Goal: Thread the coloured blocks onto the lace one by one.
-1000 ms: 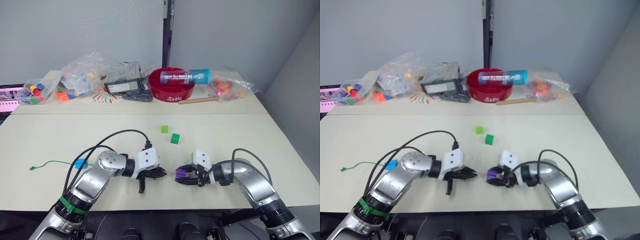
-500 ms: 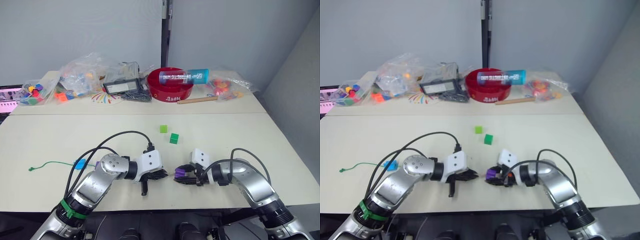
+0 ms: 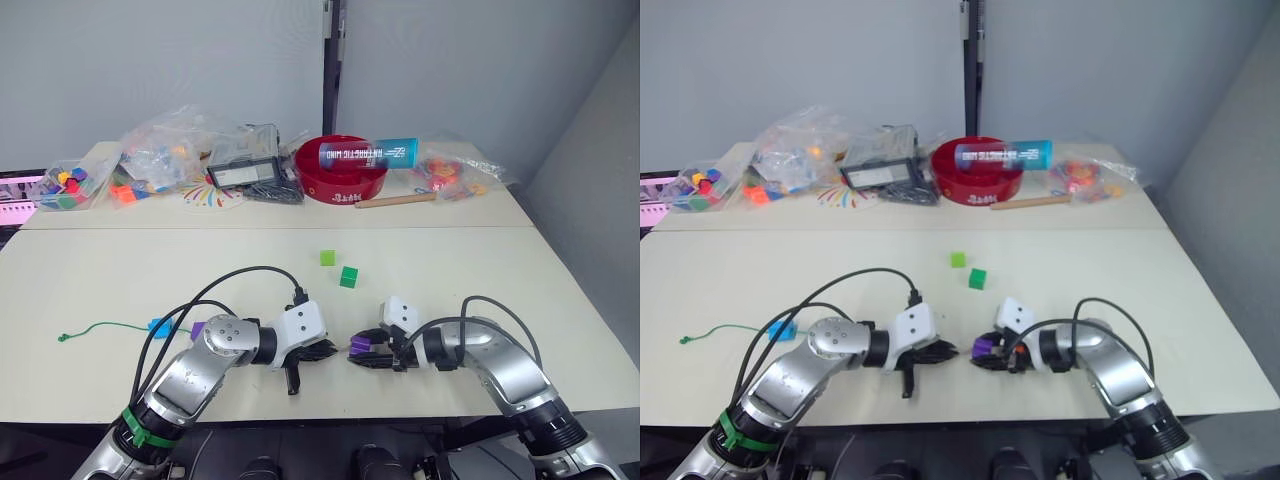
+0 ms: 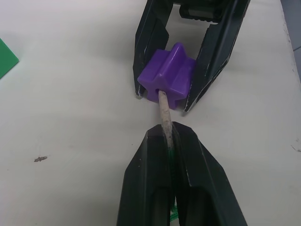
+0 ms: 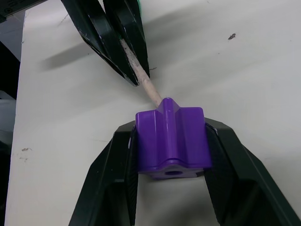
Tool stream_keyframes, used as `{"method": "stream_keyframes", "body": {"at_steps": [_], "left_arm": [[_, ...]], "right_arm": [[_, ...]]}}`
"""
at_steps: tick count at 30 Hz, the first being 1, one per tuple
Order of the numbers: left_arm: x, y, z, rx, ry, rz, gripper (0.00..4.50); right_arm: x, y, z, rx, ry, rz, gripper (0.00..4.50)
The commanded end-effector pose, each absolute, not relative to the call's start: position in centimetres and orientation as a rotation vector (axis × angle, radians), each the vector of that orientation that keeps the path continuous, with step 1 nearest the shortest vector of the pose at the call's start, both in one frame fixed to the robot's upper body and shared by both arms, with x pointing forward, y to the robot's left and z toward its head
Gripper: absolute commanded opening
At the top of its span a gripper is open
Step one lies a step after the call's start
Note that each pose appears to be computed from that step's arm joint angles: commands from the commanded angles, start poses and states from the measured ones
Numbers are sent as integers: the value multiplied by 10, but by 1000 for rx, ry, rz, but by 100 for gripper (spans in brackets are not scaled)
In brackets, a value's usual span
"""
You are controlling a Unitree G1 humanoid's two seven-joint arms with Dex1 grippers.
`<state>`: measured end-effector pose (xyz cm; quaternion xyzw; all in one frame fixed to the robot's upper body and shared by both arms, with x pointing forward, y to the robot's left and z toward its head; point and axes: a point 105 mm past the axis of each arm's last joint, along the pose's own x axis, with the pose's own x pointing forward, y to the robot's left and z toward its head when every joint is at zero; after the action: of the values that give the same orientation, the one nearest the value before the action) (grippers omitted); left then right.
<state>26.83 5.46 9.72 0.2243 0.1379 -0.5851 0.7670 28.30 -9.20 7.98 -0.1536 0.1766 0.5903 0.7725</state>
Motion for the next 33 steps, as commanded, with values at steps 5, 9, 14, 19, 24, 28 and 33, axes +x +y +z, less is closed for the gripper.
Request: {"method": "stream_keyframes", "body": {"at_steps": [5,9,14,19,24,28,33], "left_arm": [[253,28,108,448,227,-1438,0],[252,28,107,436,233,-1439,0],[251,33,106,381,250,-1411,0],[247,33,101,342,261,-1427,0],[243,33,95,361,273,-1465,0],[238,32,91,376,285,-1511,0],[240,37,85,395,290,-1516,0]], "right_arm": [[286,-92,73,-313,427,1240,139],[286,-93,73,-298,431,1226,139],[289,-94,75,-233,434,1195,139],[286,-90,74,-236,435,1212,139],[281,-86,72,-262,432,1239,139],[279,-80,73,-263,414,1256,139],[280,-79,73,-312,370,1287,139]]}}
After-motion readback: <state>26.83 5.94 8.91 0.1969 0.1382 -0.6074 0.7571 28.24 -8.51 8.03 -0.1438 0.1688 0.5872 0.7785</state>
